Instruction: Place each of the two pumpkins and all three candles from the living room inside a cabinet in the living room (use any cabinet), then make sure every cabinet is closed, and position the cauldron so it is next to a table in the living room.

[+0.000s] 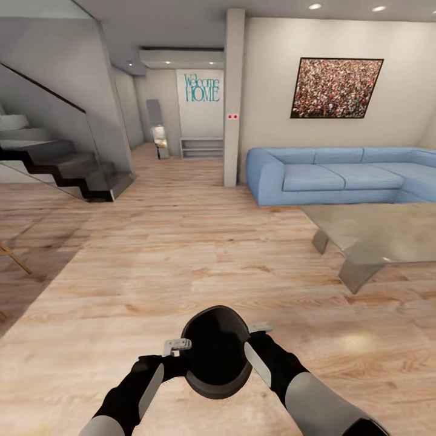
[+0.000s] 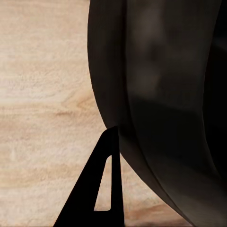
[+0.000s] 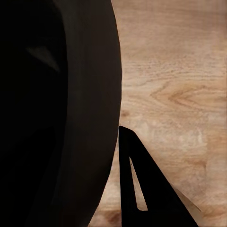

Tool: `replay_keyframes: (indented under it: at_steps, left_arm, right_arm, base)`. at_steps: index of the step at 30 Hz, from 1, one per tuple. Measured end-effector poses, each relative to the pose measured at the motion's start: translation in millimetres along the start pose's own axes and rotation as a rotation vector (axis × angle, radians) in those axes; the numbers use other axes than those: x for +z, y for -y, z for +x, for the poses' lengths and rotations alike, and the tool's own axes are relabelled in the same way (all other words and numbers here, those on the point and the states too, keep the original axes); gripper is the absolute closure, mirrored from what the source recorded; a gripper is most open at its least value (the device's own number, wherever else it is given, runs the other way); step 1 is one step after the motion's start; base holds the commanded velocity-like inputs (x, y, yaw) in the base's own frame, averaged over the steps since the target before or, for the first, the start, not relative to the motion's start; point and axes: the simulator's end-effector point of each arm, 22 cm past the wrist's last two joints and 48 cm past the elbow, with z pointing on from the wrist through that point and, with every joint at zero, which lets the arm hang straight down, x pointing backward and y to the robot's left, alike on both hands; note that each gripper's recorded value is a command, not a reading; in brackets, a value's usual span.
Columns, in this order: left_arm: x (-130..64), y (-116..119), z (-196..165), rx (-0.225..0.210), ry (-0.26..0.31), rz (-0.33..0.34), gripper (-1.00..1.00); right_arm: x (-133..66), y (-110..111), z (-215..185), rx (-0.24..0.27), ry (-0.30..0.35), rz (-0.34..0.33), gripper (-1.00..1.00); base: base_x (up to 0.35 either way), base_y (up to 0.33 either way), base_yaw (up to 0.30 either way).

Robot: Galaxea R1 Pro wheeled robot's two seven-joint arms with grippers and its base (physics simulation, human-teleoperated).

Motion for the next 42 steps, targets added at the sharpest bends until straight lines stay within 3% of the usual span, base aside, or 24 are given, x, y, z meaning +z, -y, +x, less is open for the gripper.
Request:
replay_keyframes:
  at_steps: [42]
  left_arm:
    - [-0.9,0.4,-1.2,0.001,0.003,0.001,1.0]
  right_arm:
    - [-1.3,0.4,-1.3,-0.001,0.003,0.001,1.0]
  base:
    - [0.253,0.189,-0.021]
